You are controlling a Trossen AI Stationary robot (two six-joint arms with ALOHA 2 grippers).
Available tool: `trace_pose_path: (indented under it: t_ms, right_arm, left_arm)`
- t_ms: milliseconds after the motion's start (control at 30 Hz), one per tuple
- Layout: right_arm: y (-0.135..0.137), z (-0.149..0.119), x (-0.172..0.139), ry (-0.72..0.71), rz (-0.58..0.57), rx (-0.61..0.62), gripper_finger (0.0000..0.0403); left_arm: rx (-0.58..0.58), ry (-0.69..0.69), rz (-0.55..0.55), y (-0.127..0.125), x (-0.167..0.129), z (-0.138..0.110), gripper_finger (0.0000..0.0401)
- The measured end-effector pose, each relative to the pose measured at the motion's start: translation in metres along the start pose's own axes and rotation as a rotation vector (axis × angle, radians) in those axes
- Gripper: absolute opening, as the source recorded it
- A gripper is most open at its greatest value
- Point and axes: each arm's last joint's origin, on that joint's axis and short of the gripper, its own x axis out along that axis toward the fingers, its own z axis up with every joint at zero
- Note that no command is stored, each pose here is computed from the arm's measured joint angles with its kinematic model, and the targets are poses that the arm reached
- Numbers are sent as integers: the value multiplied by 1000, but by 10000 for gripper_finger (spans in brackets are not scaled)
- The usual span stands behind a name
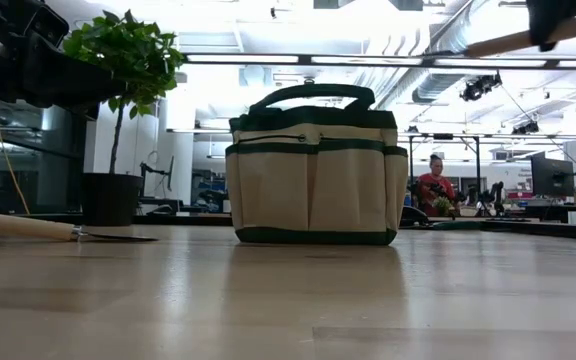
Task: Pick & Place Garden tools in Gardening bag
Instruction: Put the right trowel into the gardening bag
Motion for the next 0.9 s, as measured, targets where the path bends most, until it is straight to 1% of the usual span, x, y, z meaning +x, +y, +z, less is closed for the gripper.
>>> trace_pose_path:
  t_ms: [133,267,400,500,600,700,833,900]
  right_arm:
    - [0,0,0,-64,-19,-73,61]
    - [0,2,0,-108,-34,-118,61]
    - [0,7,1,-151,-40,-118,61]
    - [6,14,1,-201,14,-110,61]
    - [18,21,-1,-313,104,-133,61]
    - [29,28,-6,-469,169,-168,61]
    - [42,39,-17,-721,193,-210,61]
    - [47,47,-23,-823,195,-228,61]
  left_arm:
    - [4,0,55,2,0,0,134]
    - [0,-1,74,2,0,0,134]
    - [0,0,74,2,0,0,134]
    - [-1,-1,76,2,0,0,134]
    - [-1,-1,77,2,0,0,134]
    - [-1,-1,77,2,0,0,134]
    - [-1,-1,77,2,0,0,134]
    - [-1,-1,77,2,0,0,134]
